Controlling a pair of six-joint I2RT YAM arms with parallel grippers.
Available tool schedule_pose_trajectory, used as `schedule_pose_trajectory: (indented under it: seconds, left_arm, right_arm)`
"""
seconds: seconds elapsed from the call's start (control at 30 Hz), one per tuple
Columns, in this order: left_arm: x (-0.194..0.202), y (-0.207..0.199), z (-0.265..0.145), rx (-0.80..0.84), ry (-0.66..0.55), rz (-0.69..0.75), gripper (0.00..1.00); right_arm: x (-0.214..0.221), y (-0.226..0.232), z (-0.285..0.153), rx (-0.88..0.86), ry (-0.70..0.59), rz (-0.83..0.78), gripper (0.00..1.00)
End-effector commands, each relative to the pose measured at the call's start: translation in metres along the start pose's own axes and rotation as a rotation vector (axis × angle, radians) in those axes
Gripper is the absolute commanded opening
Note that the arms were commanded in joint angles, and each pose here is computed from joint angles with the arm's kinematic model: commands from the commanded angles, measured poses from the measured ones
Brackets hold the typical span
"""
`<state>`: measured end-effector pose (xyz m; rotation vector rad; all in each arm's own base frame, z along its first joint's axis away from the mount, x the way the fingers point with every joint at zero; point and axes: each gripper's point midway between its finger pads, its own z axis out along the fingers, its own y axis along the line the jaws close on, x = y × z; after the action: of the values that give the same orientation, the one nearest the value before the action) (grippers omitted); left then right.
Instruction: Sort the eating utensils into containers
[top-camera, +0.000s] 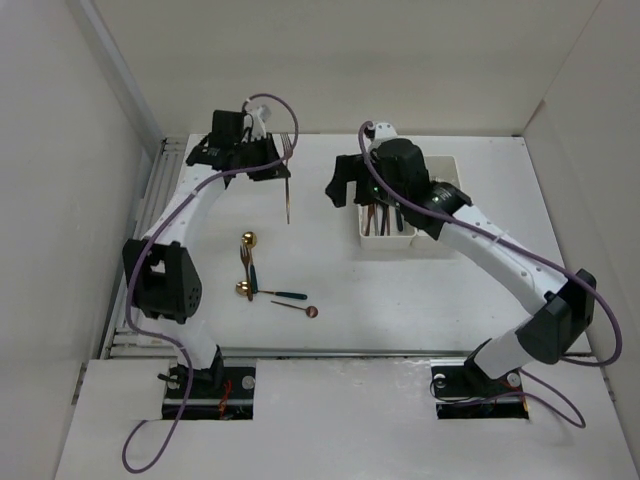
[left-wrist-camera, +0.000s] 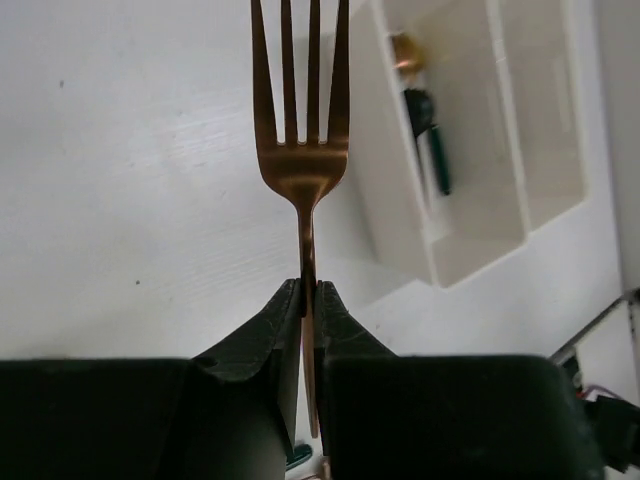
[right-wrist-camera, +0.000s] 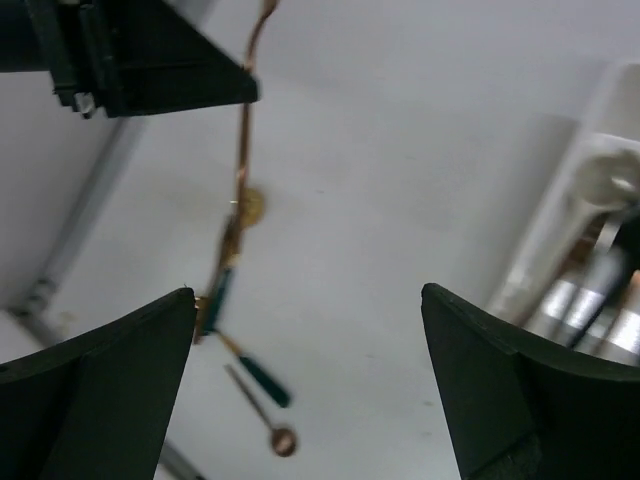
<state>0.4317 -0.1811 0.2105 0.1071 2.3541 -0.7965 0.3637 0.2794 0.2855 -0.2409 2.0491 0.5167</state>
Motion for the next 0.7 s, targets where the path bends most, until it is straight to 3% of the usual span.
schedule_pose_trajectory:
  seconds: [0.0,0.33,0.47,0.57,0.67]
  left_arm:
    - [-0.035,-0.054,-0.041,0.132,-0.132,-0.004,0.0]
    - [-0.034,-0.076,-0.054,0.185,-0.157,-0.03,0.0]
    - [-0.035,-0.081,-0.057,0.21,-0.153,-0.023,0.0]
    - [-0.035,-0.084,-0.059,0.218,-0.149,-0.022,0.0]
    - [-0.026,-0.083,-0.055,0.232,-0.119,-0.041,0.0]
  right_arm:
    - [-0.031,0.083,-0.004,-0.429,-0.118,0.13,0.98]
    - [-0.023,0.123,0.032,-0.489,-0.058,0.149,0.88]
    - [-0.009,0.116,0.055,-0.436,-0.03,0.178,0.71]
    - [-0.007,0.116,0.065,-0.423,-0.025,0.189,0.66]
    - [-0.012,0.119,0.07,-0.427,-0.031,0.198,0.5]
